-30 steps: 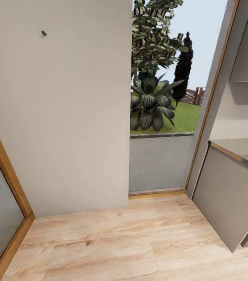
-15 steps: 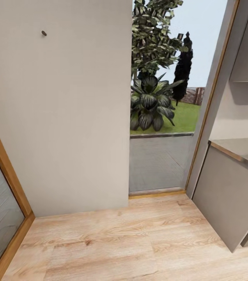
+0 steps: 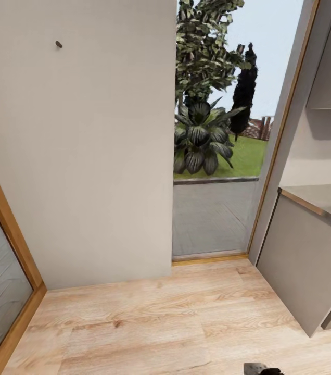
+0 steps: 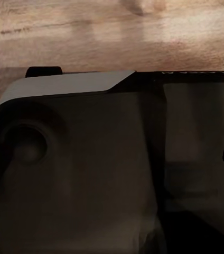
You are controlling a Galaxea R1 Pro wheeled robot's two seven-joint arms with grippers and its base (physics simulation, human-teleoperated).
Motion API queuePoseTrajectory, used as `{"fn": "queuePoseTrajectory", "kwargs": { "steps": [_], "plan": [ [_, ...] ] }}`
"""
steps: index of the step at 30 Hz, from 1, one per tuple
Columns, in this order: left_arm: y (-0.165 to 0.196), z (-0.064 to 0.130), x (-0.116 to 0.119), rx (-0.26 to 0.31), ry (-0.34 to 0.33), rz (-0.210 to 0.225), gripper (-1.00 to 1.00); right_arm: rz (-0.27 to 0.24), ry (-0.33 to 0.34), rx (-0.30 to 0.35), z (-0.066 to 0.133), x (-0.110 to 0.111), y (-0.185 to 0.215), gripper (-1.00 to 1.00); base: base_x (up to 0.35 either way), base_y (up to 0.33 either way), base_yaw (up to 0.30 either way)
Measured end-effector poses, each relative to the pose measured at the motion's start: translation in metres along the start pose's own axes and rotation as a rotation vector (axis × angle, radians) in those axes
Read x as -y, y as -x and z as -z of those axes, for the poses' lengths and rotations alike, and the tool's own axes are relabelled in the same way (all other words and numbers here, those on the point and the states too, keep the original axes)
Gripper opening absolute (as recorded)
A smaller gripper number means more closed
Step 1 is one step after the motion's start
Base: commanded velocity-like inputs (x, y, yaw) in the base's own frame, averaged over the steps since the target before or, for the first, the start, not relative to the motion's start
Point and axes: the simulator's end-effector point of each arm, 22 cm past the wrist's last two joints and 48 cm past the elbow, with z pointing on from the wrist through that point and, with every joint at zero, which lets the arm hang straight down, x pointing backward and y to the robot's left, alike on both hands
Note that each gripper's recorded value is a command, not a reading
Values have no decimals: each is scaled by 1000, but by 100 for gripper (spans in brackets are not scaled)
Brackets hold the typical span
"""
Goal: Put the three can of soda from the living room inside the tash can in the kitchen.
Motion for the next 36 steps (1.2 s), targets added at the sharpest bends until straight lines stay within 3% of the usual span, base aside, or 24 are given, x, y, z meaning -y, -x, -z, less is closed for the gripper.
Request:
{"fn": "queuePoseTrajectory", "kwargs": {
  "steps": [7, 23, 26, 27, 33, 36],
  "plan": [
    [5, 0, 0, 10, 0, 1, 100, -3, -62, 14, 7, 10, 34, 100, 57, 55, 0],
    [12, 0, 1, 24, -7, 5, 100, -8, -57, 27, 6, 6, 41, 100, 16, 15, 0],
    [43, 1, 0, 79, -7, 5, 100, -8, -63, 27, 6, 7, 41, 100, 0, 0, 0],
    [72, 4, -2, 112, -5, 2, 100, -9, -66, 27, 7, 9, 41, 100, 0, 0, 0],
    [142, 23, -4, 135, -3, 1, 100, -10, -71, 26, 7, 10, 41, 100, 0, 0, 0],
    [184, 45, -4, 153, -5, 5, 100, -10, -72, 25, 7, 11, 41, 100, 0, 0, 0]
  ]
}}
